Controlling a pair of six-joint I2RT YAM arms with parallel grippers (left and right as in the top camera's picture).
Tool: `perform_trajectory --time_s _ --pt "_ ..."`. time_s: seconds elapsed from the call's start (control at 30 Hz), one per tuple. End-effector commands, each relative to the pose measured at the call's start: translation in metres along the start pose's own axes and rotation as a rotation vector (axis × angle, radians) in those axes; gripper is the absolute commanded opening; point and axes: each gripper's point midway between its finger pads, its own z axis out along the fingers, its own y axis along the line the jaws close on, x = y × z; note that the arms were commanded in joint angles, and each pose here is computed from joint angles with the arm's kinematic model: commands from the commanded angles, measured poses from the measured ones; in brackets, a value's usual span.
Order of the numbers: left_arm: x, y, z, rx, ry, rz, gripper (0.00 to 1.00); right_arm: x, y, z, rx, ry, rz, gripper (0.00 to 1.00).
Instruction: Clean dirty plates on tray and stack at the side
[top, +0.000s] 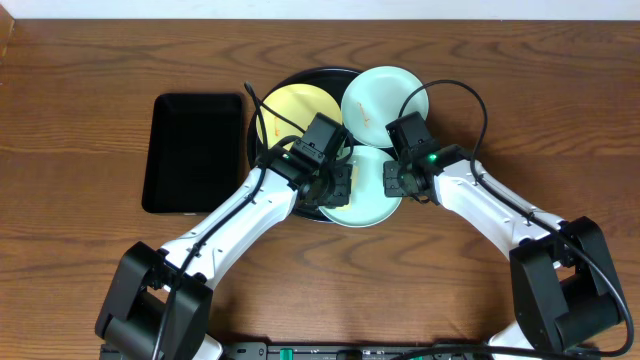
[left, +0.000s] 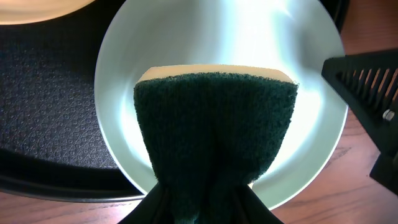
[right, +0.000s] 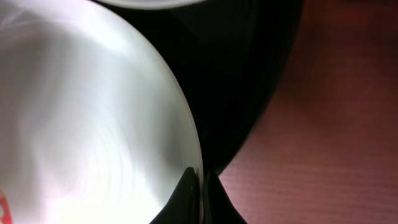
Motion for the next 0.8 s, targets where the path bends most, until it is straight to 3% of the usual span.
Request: perform_trajectory --time_s 0.0,0.37,0.77 --pt "0.002 0.002 0.003 -0.010 0.003 -0.012 0.08 0.016 0.002 0.001 -0.010 0.055 0.028 0.01" --pt "-0.001 0.006 0.005 -0.035 -0.010 -0.013 0.08 0.028 0.000 0.000 -0.005 0.105 0.025 0.01" --pt "0.034 -0.008 0.018 -0.040 0.061 0.031 0.08 0.030 -0.001 0.000 0.000 0.114 0.033 0.01"
